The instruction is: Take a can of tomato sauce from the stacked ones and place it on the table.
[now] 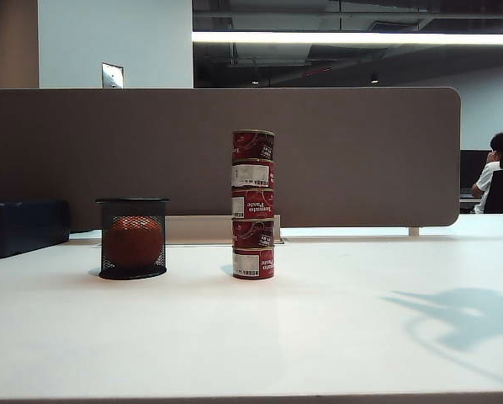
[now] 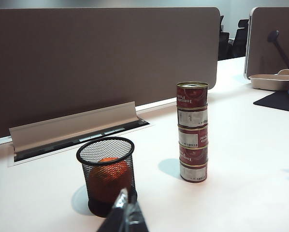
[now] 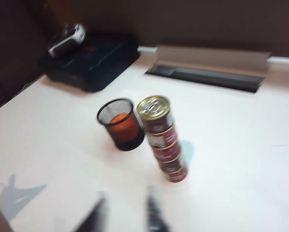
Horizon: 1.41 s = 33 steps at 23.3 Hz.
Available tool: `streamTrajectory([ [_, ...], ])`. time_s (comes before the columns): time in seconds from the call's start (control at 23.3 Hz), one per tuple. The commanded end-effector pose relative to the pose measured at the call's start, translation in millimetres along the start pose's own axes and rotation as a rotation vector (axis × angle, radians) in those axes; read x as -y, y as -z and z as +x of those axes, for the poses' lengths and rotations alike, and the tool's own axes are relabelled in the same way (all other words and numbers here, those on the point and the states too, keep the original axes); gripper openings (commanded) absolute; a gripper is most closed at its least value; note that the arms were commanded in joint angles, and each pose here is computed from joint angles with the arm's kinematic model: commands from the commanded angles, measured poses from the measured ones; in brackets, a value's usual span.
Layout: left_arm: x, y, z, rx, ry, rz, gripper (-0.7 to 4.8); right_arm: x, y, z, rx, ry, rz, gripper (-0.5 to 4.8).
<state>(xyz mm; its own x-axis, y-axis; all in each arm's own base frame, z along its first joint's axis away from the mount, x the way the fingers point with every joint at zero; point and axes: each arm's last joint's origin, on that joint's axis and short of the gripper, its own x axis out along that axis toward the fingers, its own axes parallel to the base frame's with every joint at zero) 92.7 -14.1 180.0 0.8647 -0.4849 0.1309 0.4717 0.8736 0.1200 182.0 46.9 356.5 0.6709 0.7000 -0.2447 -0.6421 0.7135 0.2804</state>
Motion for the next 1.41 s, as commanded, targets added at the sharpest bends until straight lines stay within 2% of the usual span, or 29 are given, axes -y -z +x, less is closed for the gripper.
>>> streamTrajectory([
  [0.04,-0.1,-2,0,0.013,0.002,0.004,-0.05,-5,-10,27,-0.017,-0.05,-0.027,1.83],
  [0.09,-0.1,-2,0,0.013,0.003,0.004,-0.05,-6,-11,32,-0.023,-0.051,-0.028,1.99],
  [0.13,-0.1,-2,0,0.013,0.002,0.003,-0.05,-6,-15,43,-0.029,-0.058,-0.033,2.51],
  [0.26,0.0,-2,0,0.013,0.007,0.004,-0.05,-8,-22,68,-0.047,-0.091,-0.042,2.77],
  [0.3,0.1,-2,0,0.013,0.009,0.003,-0.05,-6,-26,80,-0.059,-0.085,-0.04,3.39],
  [0.39,0.1,-2,0,0.012,0.009,0.003,-0.05,-6,-31,95,-0.077,-0.094,-0.039,4.15],
  [0.51,0.1,-2,0,0.009,0.01,0.001,-0.05,-2,-36,118,-0.1,-0.103,-0.034,4.43],
  [0.56,0.1,-2,0,0.009,0.009,0.001,-0.05,2,-38,129,-0.109,-0.103,-0.029,4.7],
  [0.9,0.1,-1,0,0.006,0.009,0.0,-0.05,15,-34,179,-0.139,-0.104,-0.024,4.79],
  [1.41,0.1,-1,0,-0.001,0.01,-0.004,-0.05,26,-8,220,-0.193,-0.084,-0.013,4.79],
])
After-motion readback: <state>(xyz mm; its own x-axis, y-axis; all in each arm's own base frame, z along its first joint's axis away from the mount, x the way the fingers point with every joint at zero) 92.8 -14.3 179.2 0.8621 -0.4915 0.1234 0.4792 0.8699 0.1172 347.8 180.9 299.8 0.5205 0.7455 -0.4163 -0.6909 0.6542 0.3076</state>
